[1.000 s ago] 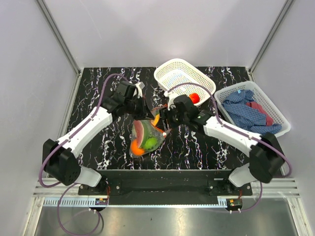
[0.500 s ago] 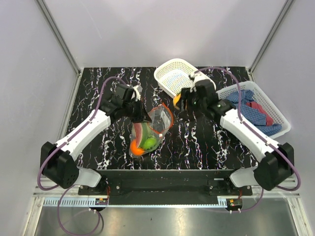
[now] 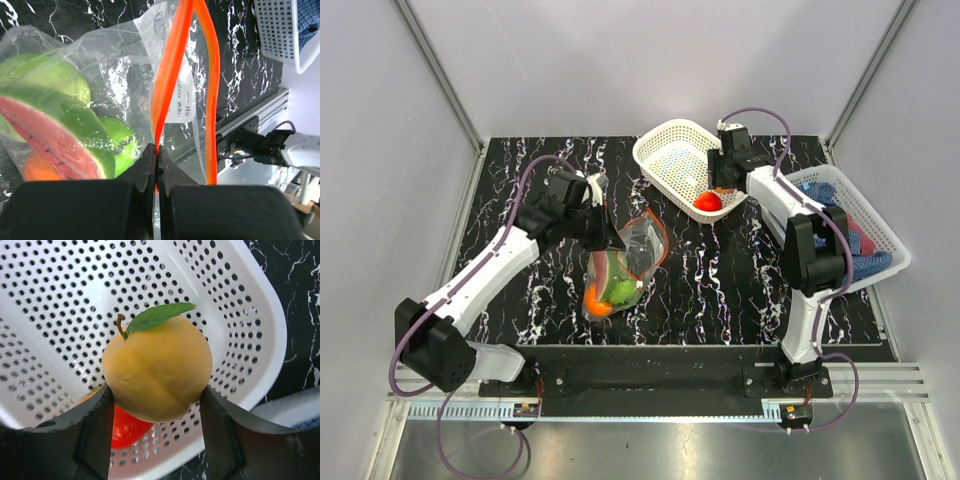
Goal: Open the zip-top bag and remove the fake food
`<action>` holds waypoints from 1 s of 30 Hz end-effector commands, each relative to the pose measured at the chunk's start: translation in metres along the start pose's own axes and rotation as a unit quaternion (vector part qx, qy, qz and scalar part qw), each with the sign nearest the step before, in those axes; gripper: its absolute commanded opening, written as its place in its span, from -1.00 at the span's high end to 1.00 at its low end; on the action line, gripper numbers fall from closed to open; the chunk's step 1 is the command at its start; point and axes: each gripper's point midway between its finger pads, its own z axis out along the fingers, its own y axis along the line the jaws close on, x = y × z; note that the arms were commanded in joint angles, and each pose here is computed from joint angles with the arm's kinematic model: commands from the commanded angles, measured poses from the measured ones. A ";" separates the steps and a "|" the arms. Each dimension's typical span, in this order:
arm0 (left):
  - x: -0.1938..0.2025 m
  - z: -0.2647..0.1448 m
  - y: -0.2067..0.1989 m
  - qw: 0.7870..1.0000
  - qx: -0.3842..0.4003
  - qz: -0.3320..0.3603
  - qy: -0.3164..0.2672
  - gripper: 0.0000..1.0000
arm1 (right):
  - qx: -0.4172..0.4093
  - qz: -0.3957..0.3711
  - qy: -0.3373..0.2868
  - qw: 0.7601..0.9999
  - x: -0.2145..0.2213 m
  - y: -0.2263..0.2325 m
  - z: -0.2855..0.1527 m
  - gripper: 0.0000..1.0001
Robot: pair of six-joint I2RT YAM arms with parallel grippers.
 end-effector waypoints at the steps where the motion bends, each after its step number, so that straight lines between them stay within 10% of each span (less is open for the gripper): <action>1: -0.013 -0.012 -0.018 0.999 0.023 0.041 -0.007 1.00 | 0.022 -0.012 -0.022 0.999 -0.027 -0.017 0.015 0.85; 5: -0.012 -0.014 -0.018 0.999 0.024 0.043 -0.008 1.00 | 0.032 -0.027 -0.008 0.999 -0.020 -0.023 0.026 0.62; 17: -0.021 -0.011 -0.020 0.998 0.018 0.054 -0.009 1.00 | -0.012 -0.004 0.042 0.999 -0.004 -0.010 0.029 -0.89; 30: -0.035 -0.006 -0.031 0.999 0.027 0.046 -0.010 1.00 | -0.184 0.058 0.043 0.980 -0.010 0.075 -0.090 -0.97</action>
